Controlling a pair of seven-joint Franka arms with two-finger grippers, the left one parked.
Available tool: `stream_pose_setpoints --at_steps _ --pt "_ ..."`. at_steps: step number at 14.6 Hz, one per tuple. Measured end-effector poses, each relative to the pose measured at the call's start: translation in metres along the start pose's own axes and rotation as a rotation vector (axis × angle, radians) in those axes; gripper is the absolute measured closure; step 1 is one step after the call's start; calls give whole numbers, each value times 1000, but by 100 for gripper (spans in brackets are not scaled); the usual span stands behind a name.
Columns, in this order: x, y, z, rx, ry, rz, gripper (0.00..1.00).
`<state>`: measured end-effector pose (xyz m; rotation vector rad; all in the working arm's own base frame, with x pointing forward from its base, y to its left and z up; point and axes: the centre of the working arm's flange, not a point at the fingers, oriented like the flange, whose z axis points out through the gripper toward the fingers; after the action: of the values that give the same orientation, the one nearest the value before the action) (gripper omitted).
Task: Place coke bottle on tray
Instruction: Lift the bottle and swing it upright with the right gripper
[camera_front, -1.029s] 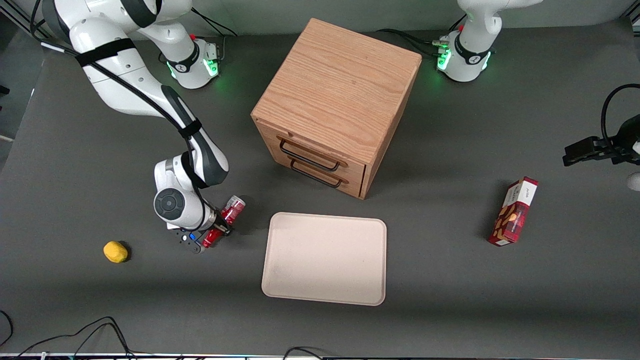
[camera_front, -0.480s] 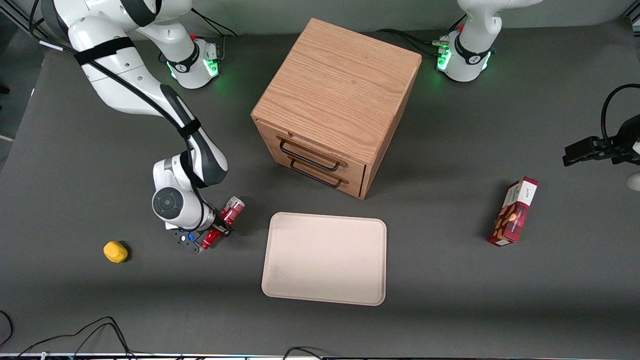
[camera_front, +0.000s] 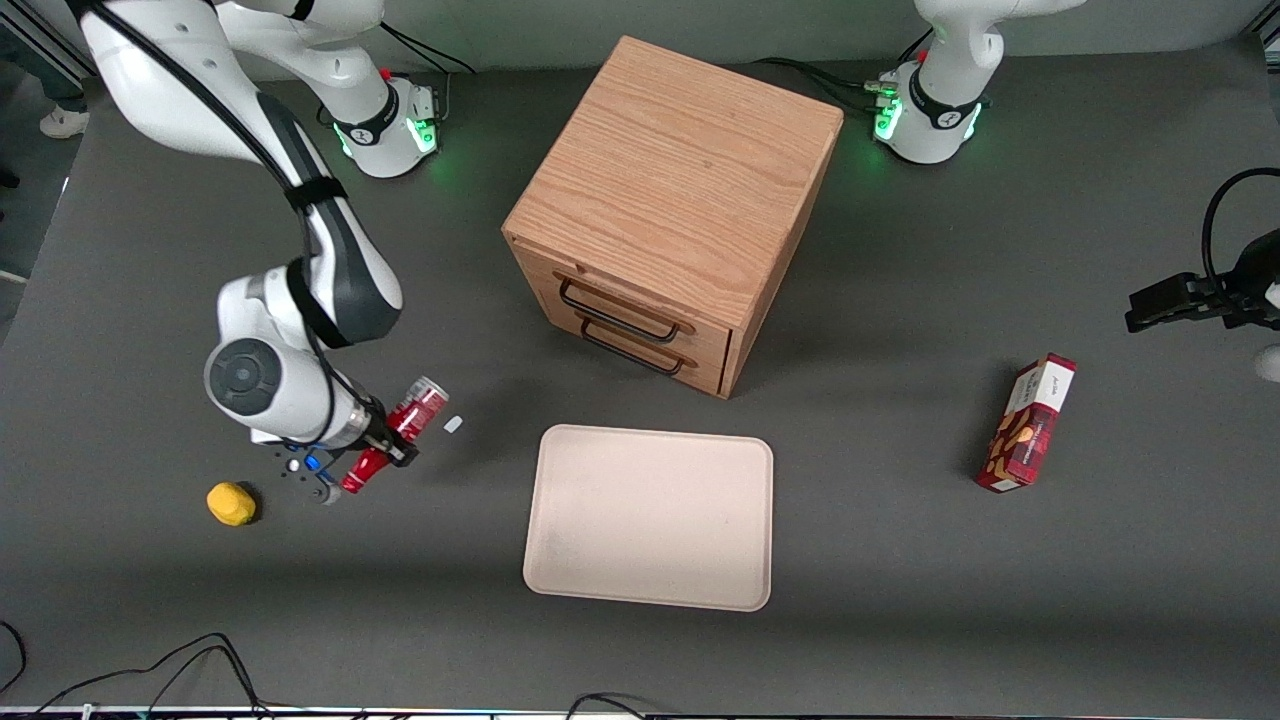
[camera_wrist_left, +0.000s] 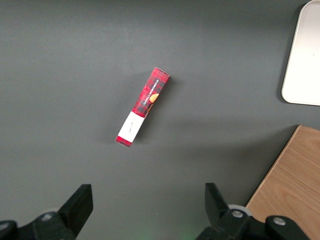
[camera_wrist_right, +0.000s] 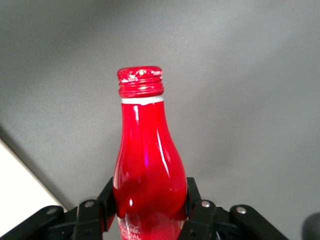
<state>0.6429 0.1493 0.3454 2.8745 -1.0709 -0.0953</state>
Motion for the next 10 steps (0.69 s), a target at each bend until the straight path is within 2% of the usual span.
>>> stream_pose_setpoints --at_steps 5,7,10 --pt "8 5 -102 -12 -40 -28 43" --pt "15 14 -131 -14 -66 -36 43" --pt "22 22 -159 -14 -75 -73 43"
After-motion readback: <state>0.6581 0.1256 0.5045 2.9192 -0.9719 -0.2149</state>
